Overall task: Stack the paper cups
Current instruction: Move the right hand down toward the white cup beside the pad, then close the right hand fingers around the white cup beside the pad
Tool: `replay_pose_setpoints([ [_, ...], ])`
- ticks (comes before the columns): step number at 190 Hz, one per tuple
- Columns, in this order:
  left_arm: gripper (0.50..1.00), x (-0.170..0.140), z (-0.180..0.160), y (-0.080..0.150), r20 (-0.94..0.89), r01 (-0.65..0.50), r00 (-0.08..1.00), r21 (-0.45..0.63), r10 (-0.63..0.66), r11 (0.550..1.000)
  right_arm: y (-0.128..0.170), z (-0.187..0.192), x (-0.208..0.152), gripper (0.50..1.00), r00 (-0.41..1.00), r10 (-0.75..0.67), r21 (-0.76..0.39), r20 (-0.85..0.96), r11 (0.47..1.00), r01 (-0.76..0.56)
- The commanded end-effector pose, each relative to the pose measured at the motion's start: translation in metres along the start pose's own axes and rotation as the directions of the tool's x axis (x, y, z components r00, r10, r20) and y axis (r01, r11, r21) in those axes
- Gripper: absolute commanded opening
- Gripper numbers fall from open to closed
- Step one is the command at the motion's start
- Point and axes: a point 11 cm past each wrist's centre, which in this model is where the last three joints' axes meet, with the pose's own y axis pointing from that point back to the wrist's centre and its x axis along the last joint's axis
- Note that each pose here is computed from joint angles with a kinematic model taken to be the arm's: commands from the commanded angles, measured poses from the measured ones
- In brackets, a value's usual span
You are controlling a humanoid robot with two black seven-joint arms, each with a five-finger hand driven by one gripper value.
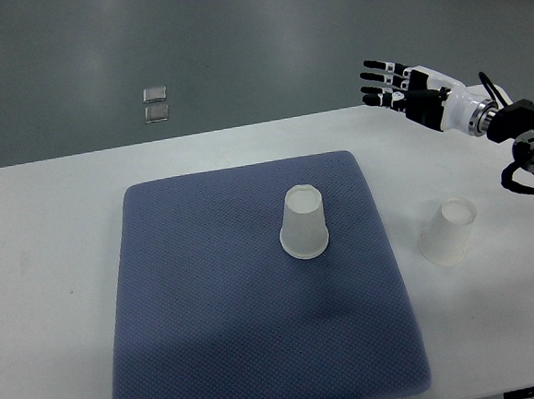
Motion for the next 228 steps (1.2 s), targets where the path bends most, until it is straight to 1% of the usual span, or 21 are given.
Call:
replay_pose_setpoints([
  [1, 1.0, 0.001, 0.0, 0.0, 0.0, -0.003, 1.0, -0.001, 0.003, 1.0, 0.01, -0.011, 0.008, 0.926, 0.999, -0.033, 0.007, -0.014, 0.999, 0.033],
  [19, 1.0, 0.0, 0.0, 0.0, 0.0, -0.001, 1.0, 0.001, 0.001, 1.0, 0.015, -0.015, 0.009, 0.926, 0.995, -0.075, -0.018, -0.059, 0.997, 0.074],
  [48, 1.0, 0.0, 0.0, 0.0, 0.0, -0.001, 1.0, -0.001, 0.001, 1.0, 0.044, -0.025, 0.037, 0.924, 0.954, -0.081, -0.132, -0.287, 0.99, 0.044],
  [61, 1.0, 0.0, 0.0, 0.0, 0.0, -0.001, 1.0, -0.001, 0.001, 1.0, 0.05, -0.033, 0.043, 0.924, 0.927, -0.082, -0.137, -0.367, 0.99, 0.034],
  [74, 1.0, 0.001, 0.0, 0.0, 0.0, -0.003, 1.0, -0.001, 0.003, 1.0, 0.061, -0.049, 0.05, 0.924, 0.878, -0.09, -0.137, -0.47, 0.99, 0.029],
  [91, 1.0, 0.0, 0.0, 0.0, 0.0, -0.001, 1.0, 0.001, 0.001, 1.0, 0.071, -0.054, 0.046, 0.924, 0.813, -0.145, -0.183, -0.564, 0.982, 0.049],
  [102, 1.0, 0.0, 0.0, 0.0, 0.0, -0.001, 1.0, -0.001, 0.001, 1.0, 0.074, -0.053, 0.035, 0.924, 0.748, -0.212, -0.226, -0.629, 0.971, 0.085],
  [121, 1.0, 0.0, 0.0, 0.0, 0.0, -0.001, 1.0, -0.001, 0.001, 1.0, 0.08, -0.052, 0.031, 0.924, 0.65, -0.276, -0.283, -0.708, 0.954, 0.096],
  [150, 1.0, 0.0, 0.0, 0.0, 0.0, -0.001, 1.0, -0.001, 0.001, 1.0, 0.088, -0.043, 0.024, 0.924, 0.527, -0.364, -0.36, -0.768, 0.926, 0.114],
  [171, 1.0, 0.0, 0.0, 0.0, 0.0, -0.001, 1.0, -0.001, 0.001, 1.0, 0.099, -0.034, 0.015, 0.924, 0.416, -0.45, -0.44, -0.791, 0.889, 0.125],
  [188, 1.0, 0.0, 0.0, 0.0, 0.0, -0.001, 1.0, -0.001, 0.001, 1.0, 0.105, -0.008, 0.004, 0.924, 0.359, -0.537, -0.524, -0.763, 0.84, 0.144],
  [206, 1.0, 0.001, 0.0, 0.0, 0.0, -0.003, 1.0, 0.001, 0.003, 1.0, 0.107, 0.008, 0.002, 0.924, 0.295, -0.557, -0.548, -0.776, 0.828, 0.123],
  [228, 1.0, 0.001, 0.0, 0.0, 0.0, -0.003, 1.0, -0.001, 0.003, 1.0, 0.109, 0.02, 0.005, 0.924, 0.262, -0.564, -0.56, -0.783, 0.823, 0.098],
])
